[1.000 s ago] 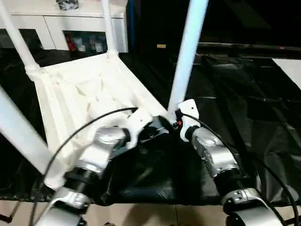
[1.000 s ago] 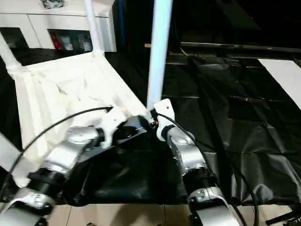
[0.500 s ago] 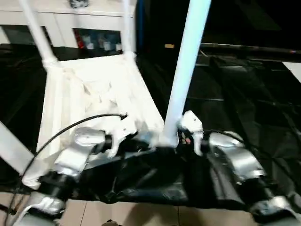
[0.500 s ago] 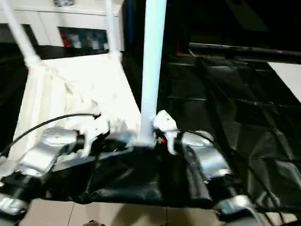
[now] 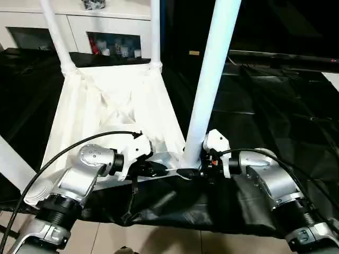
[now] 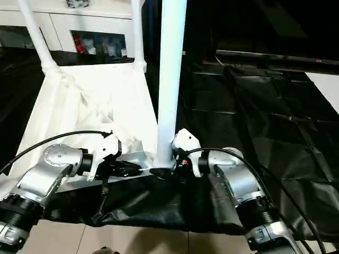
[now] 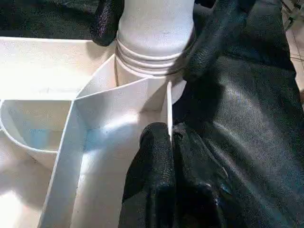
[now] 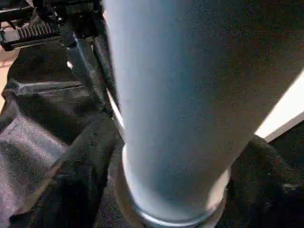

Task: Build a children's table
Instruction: Rotate leg to tighten

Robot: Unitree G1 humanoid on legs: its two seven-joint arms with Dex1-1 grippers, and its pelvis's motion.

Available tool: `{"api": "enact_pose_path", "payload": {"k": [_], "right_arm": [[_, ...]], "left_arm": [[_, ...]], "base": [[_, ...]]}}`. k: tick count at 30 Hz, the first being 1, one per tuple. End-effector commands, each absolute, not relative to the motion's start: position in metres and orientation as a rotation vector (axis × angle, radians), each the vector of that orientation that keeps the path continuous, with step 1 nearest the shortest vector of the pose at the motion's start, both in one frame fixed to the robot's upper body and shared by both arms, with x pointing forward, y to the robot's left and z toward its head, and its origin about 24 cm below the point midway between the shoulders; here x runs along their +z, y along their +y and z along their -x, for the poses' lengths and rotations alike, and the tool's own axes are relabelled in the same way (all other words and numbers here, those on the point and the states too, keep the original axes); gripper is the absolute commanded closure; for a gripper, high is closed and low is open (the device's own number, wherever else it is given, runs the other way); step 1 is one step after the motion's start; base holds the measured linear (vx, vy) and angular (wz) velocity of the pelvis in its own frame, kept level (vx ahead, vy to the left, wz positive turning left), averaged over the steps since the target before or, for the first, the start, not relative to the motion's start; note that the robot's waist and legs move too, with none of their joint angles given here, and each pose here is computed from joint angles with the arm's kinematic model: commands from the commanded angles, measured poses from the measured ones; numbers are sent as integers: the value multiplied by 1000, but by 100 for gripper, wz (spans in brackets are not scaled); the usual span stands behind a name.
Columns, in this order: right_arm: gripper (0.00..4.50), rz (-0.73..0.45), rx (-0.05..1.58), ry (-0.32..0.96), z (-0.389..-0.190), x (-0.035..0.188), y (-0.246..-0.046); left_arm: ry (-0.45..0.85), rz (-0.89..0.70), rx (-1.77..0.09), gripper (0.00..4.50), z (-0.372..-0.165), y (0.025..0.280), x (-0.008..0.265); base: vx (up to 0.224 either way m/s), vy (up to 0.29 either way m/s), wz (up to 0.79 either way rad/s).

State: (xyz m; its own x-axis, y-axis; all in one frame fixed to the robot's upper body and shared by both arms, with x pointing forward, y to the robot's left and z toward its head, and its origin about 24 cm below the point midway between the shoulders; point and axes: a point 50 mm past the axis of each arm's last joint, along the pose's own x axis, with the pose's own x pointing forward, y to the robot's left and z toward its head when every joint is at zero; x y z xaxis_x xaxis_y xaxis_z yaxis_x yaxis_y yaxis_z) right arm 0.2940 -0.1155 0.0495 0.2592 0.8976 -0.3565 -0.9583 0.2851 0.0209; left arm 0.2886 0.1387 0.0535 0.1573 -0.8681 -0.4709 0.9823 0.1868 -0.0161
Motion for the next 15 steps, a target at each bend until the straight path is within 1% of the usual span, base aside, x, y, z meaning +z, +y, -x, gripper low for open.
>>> {"api": "enact_pose_path", "payload": {"k": [1, 3, 4, 5, 6, 7, 8, 9, 10, 11, 13, 14, 15], "right_arm": [[135, 190, 1342, 288, -289, 52, -93], [148, 179, 1309, 283, -291, 52, -92], [159, 169, 1196, 269, -299, 49, -91], [159, 167, 1183, 268, -300, 49, -91], [167, 149, 1087, 263, -306, 45, -89], [174, 149, 1084, 263, -306, 45, -89], [176, 140, 1046, 263, -308, 44, -88], [178, 97, 928, 267, -315, 40, -83], [181, 91, 913, 268, -315, 39, -83], [182, 41, 799, 280, -321, 36, -76], [183, 31, 761, 284, -323, 35, -74], [185, 23, 680, 290, -327, 33, -69], [186, 21, 663, 292, -328, 33, -68]], "left_arm": [[281, -322, -1378, 450, -293, 116, 70], [274, -320, -1349, 450, -296, 115, 71], [265, -321, -1276, 450, -302, 112, 70], [264, -320, -1269, 450, -302, 111, 70], [264, -308, -1206, 450, -306, 107, 69], [264, -308, -1205, 450, -306, 106, 69], [268, -301, -1177, 450, -308, 104, 68], [270, -291, -1107, 450, -312, 96, 66], [271, -289, -1098, 450, -313, 95, 66], [268, -274, -1036, 450, -316, 85, 64], [270, -263, -1011, 450, -317, 82, 64], [268, -250, -980, 450, -319, 75, 63], [267, -248, -974, 450, -319, 74, 63]], "base": [[0, 0, 0], [0, 0, 0], [0, 0, 0], [0, 0, 0], [0, 0, 0], [0, 0, 0], [0, 0, 0], [0, 0, 0], [0, 0, 0], [0, 0, 0], [0, 0, 0], [0, 0, 0], [0, 0, 0]]}}
